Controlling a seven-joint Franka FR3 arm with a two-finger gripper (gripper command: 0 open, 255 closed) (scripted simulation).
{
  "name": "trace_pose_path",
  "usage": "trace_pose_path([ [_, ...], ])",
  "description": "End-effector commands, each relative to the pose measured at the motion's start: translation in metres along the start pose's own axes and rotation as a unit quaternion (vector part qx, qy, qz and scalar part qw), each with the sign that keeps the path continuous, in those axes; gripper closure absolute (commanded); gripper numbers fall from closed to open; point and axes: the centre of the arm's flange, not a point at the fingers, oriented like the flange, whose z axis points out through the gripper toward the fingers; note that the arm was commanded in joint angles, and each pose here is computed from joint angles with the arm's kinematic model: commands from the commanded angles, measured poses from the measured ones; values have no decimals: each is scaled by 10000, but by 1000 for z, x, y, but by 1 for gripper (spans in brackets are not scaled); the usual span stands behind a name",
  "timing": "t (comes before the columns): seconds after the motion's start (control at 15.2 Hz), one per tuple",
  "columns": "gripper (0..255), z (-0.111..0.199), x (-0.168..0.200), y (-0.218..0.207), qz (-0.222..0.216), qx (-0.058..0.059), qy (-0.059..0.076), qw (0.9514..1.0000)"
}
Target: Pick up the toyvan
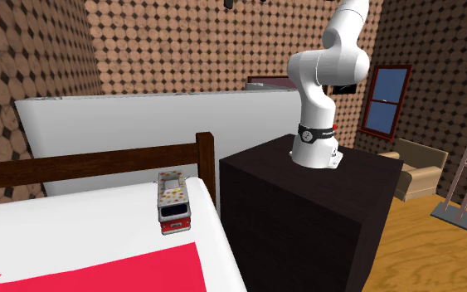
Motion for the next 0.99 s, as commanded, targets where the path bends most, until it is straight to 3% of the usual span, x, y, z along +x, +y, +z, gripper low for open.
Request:
trace_pose_path([
  [0.0,0,0,0,0,0,0,0,10000],
  [0.92,0,174,4,53,668,-359,-35,9971],
])
